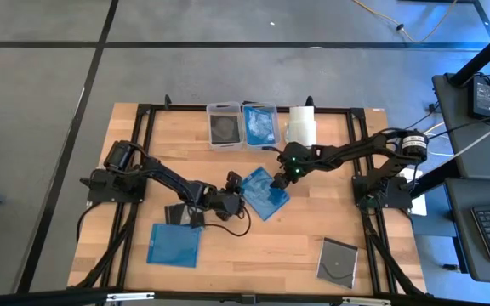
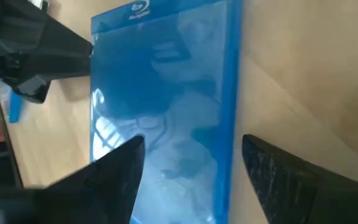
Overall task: Pick & place jewel cases by type
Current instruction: Put the right blue CD Case into the right transparent bin
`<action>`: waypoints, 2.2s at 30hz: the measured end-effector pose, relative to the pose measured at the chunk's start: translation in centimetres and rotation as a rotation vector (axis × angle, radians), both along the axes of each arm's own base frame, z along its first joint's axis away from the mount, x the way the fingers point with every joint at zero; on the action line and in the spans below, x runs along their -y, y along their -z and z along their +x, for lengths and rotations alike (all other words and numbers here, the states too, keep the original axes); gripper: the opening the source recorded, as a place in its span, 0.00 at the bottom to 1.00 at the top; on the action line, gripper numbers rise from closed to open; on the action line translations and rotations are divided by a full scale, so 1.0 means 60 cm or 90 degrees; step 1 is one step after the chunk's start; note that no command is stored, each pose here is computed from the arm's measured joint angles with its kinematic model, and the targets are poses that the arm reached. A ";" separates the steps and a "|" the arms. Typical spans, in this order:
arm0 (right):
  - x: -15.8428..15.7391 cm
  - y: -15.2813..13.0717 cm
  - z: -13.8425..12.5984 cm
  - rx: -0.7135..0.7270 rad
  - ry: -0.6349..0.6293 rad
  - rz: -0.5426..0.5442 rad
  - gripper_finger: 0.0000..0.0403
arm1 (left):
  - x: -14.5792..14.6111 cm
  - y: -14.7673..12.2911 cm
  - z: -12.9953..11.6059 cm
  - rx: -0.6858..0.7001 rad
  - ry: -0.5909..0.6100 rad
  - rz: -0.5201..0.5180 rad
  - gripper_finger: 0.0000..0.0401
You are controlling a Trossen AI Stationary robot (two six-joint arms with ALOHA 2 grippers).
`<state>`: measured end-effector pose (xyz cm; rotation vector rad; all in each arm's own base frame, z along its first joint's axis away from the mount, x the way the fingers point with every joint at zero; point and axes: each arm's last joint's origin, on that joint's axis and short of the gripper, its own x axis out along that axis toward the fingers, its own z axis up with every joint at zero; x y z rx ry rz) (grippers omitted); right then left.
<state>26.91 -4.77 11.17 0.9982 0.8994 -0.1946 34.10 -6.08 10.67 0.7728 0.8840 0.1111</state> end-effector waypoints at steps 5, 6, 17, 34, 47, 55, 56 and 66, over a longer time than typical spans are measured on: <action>-0.002 -0.001 0.000 0.005 -0.009 0.030 0.68 | -0.011 0.000 0.003 0.000 -0.004 -0.011 0.36; -0.003 -0.001 0.001 0.012 -0.015 0.035 0.68 | -0.012 0.000 0.003 0.001 -0.006 -0.014 0.36; -0.005 -0.006 0.009 0.065 -0.043 0.031 0.68 | -0.015 0.000 0.004 0.007 -0.010 -0.015 0.36; -0.003 -0.006 0.008 0.049 -0.033 0.011 0.68 | 0.004 -0.006 0.006 0.022 0.015 0.073 0.36; -0.002 -0.006 0.007 0.052 -0.048 -0.010 0.68 | 0.033 -0.016 0.003 0.026 0.042 0.192 0.31; -0.002 -0.006 0.007 0.052 -0.049 -0.013 0.68 | 0.044 -0.017 0.000 0.025 0.061 0.197 0.12; -0.002 -0.006 0.007 0.052 -0.049 -0.013 0.68 | 0.044 -0.017 0.000 0.025 0.061 0.197 0.10; 0.001 -0.024 0.004 0.081 -0.070 -0.081 0.68 | 0.041 -0.024 -0.001 0.017 0.045 0.242 0.14</action>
